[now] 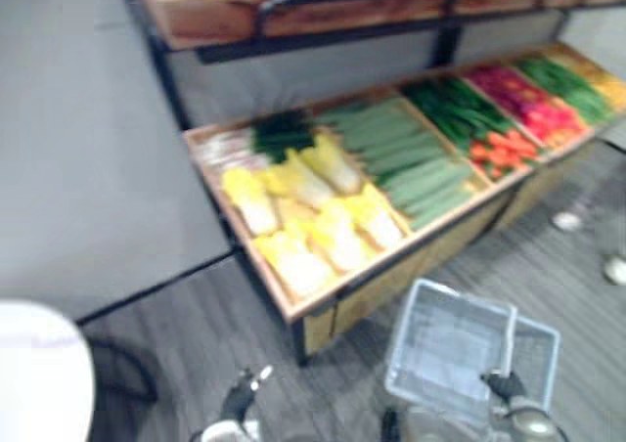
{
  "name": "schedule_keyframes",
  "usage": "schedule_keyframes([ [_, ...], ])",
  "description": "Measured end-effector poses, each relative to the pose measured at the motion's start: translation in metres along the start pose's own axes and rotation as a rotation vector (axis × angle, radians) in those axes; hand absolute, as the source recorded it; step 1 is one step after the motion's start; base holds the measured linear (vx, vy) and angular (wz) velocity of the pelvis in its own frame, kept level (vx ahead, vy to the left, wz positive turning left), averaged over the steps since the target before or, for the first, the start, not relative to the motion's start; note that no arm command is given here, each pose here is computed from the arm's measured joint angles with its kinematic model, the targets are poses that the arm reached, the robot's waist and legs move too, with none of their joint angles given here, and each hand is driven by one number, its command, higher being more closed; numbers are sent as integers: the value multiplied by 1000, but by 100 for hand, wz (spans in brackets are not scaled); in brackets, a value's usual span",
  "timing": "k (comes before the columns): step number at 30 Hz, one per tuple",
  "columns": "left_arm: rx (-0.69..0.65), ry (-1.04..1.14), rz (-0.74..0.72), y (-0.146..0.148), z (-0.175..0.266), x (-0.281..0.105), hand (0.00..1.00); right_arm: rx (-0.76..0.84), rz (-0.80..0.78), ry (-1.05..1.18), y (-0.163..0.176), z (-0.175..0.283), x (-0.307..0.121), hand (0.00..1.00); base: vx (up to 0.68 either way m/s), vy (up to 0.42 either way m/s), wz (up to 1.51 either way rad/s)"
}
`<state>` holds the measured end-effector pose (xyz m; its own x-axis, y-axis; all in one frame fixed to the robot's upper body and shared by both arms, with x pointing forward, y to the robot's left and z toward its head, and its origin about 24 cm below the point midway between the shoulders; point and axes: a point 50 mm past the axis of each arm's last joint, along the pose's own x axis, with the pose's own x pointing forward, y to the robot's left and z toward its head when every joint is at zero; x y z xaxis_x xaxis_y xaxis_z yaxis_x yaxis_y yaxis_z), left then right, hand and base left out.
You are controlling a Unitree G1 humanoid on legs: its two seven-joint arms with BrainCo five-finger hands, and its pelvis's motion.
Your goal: Pick vegetable in the basket
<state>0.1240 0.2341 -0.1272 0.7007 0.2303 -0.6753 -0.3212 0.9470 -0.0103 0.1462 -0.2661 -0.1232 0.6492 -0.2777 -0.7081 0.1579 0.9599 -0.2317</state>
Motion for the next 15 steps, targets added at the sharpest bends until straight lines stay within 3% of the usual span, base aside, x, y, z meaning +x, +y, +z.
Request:
schedule_keyframes([
  [3,-54,-28,80,21,4,-5,0,7,40,7,5,9,6,100,422,-311,66],
  [6,-102,-12,185,48,-4,-15,0,29,43,122,1,-11,2,100,346,-408,41],
  [12,-230,79,157,17,-33,-18,0,22,87,198,-10,-18,0,100,186,-398,55],
  [15,-228,79,109,6,-38,-19,0,28,65,251,-25,-32,-6,100,-53,-210,72],
])
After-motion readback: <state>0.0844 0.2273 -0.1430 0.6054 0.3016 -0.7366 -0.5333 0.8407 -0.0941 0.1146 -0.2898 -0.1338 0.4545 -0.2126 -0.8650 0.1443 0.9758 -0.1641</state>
